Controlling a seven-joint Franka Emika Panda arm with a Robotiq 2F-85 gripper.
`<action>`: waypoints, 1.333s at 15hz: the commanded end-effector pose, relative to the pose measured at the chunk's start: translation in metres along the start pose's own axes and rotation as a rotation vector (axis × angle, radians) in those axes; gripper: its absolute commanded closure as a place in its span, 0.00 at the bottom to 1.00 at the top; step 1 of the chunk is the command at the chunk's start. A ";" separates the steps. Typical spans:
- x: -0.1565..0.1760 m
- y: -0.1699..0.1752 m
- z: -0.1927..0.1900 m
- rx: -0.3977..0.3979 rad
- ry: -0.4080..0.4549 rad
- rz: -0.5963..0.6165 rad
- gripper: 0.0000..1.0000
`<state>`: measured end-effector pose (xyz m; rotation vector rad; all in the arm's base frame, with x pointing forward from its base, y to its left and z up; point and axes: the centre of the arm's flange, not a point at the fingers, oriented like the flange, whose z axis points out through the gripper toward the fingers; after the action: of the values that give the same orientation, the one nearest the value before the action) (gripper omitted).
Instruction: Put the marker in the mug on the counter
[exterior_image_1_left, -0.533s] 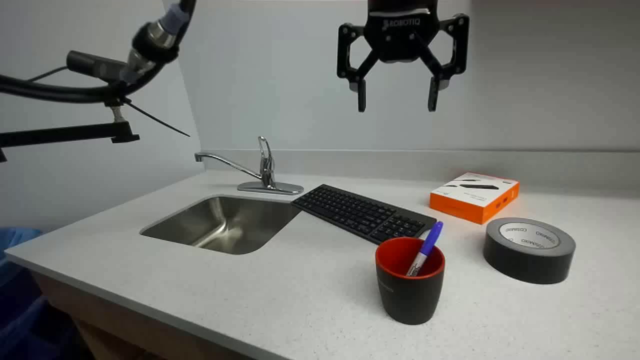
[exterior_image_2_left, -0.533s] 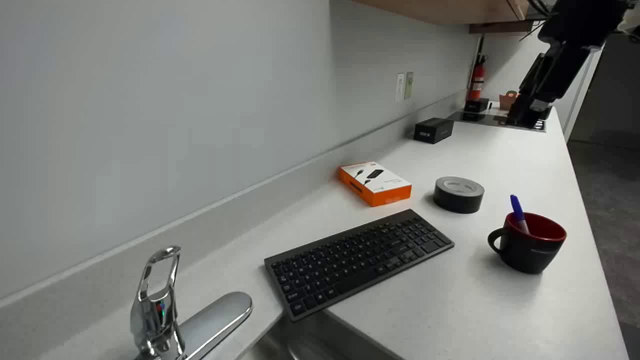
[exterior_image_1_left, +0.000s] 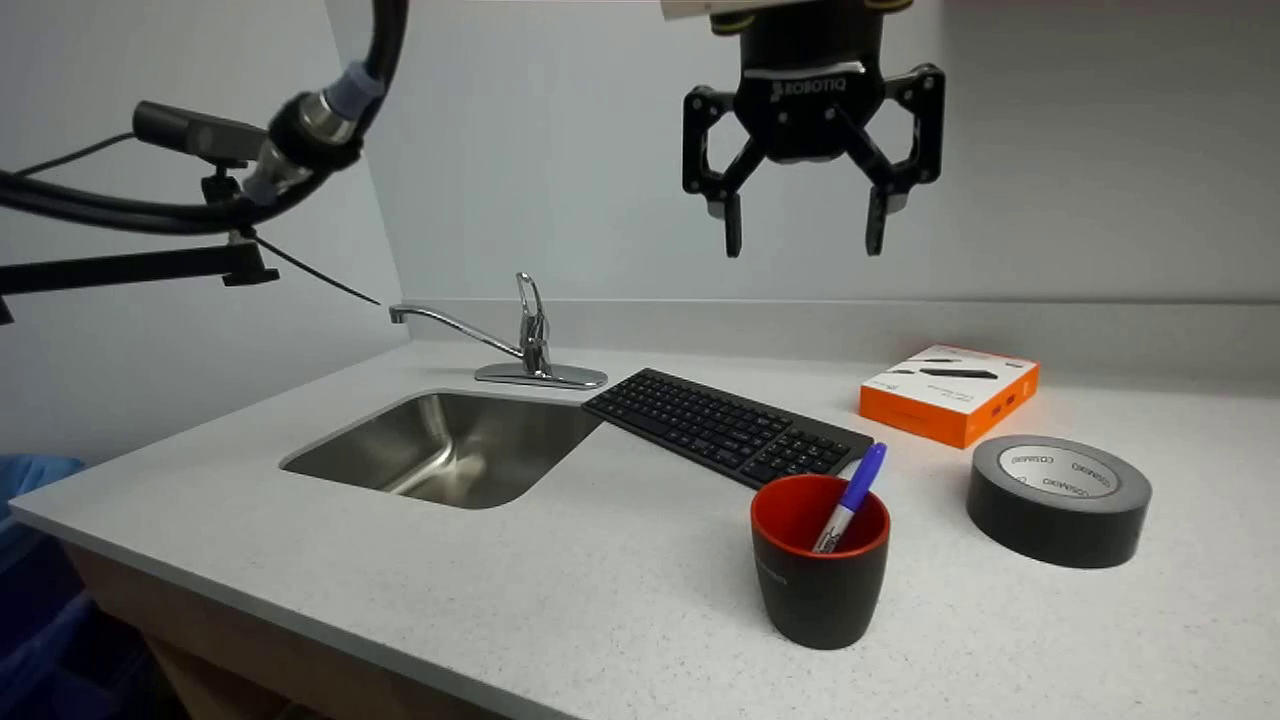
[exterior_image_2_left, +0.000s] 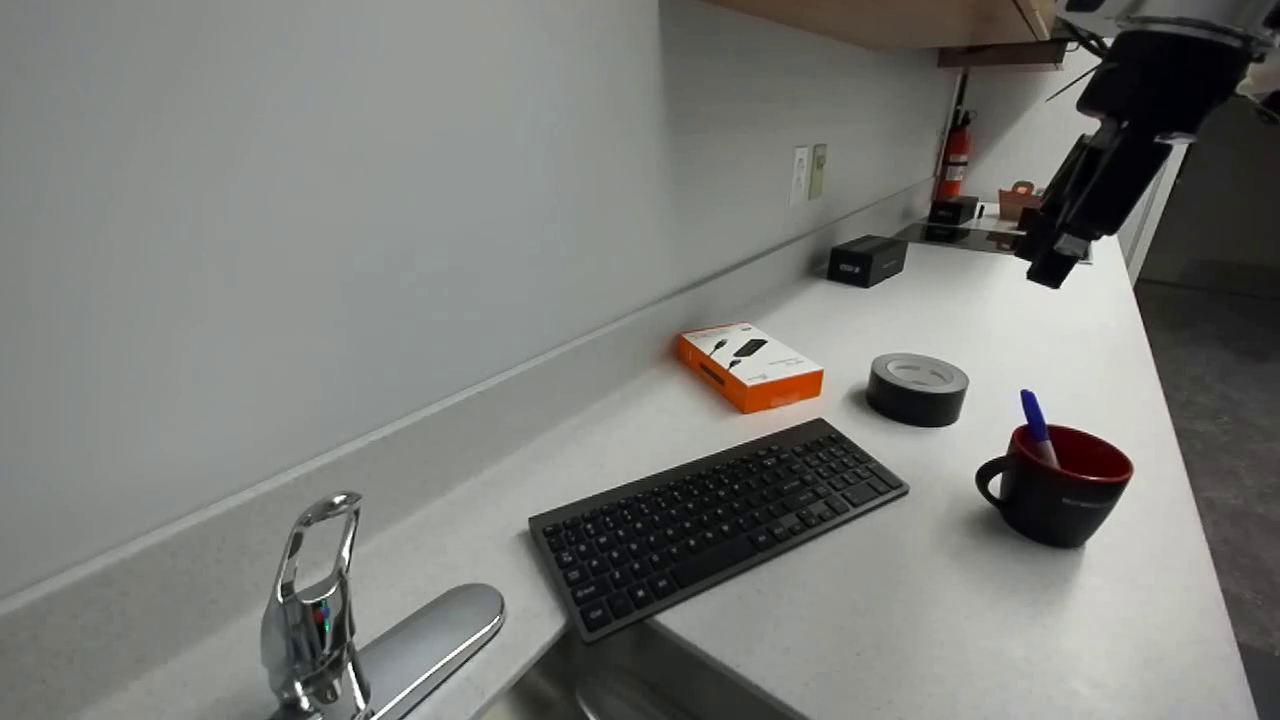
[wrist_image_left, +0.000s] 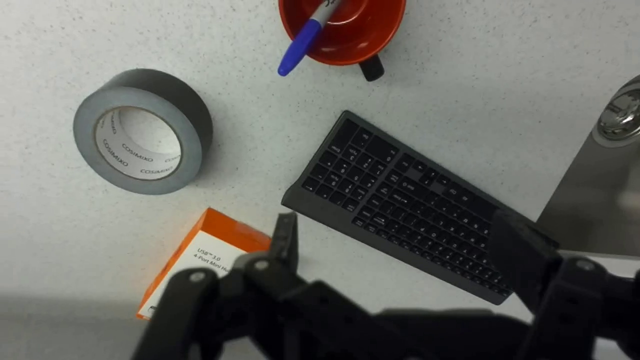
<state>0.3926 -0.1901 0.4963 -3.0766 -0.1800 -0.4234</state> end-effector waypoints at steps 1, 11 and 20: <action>-0.041 -0.001 0.023 -0.013 0.043 0.025 0.00; -0.053 0.011 0.036 -0.005 0.007 0.111 0.00; -0.098 0.014 0.085 -0.157 0.162 0.330 0.00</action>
<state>0.3374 -0.2198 0.4153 -3.0953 0.2818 -0.6667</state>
